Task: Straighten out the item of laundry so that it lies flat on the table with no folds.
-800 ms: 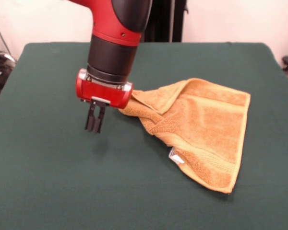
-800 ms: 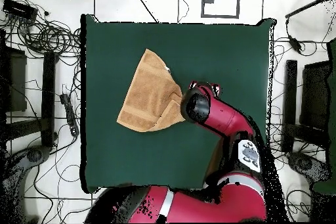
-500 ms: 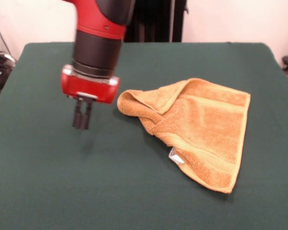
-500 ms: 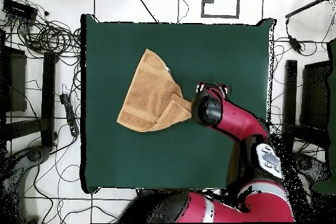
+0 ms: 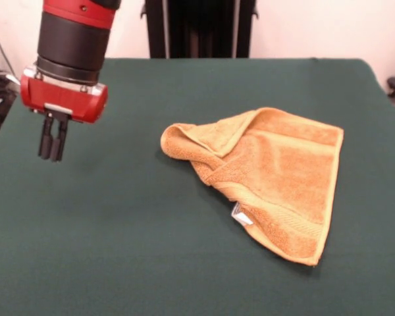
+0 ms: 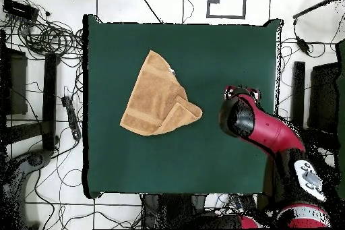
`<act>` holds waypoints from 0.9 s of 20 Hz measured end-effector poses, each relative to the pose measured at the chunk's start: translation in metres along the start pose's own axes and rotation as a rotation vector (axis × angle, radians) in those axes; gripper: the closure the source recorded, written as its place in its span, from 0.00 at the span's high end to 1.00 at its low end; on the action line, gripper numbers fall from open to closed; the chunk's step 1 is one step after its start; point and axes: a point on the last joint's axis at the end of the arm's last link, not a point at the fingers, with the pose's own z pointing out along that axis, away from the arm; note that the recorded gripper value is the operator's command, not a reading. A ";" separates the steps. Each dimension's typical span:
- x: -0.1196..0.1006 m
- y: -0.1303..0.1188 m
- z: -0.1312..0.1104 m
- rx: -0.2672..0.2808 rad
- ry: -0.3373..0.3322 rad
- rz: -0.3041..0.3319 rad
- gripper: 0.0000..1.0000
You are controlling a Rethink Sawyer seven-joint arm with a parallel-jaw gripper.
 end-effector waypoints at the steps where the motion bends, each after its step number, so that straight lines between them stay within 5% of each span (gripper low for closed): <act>1: -0.002 -0.001 -0.002 0.003 -0.008 -0.001 0.00; 10: -0.020 0.020 -0.017 -0.007 -0.035 -0.034 0.00; 18: -0.021 0.031 -0.026 -0.031 0.012 -0.048 0.00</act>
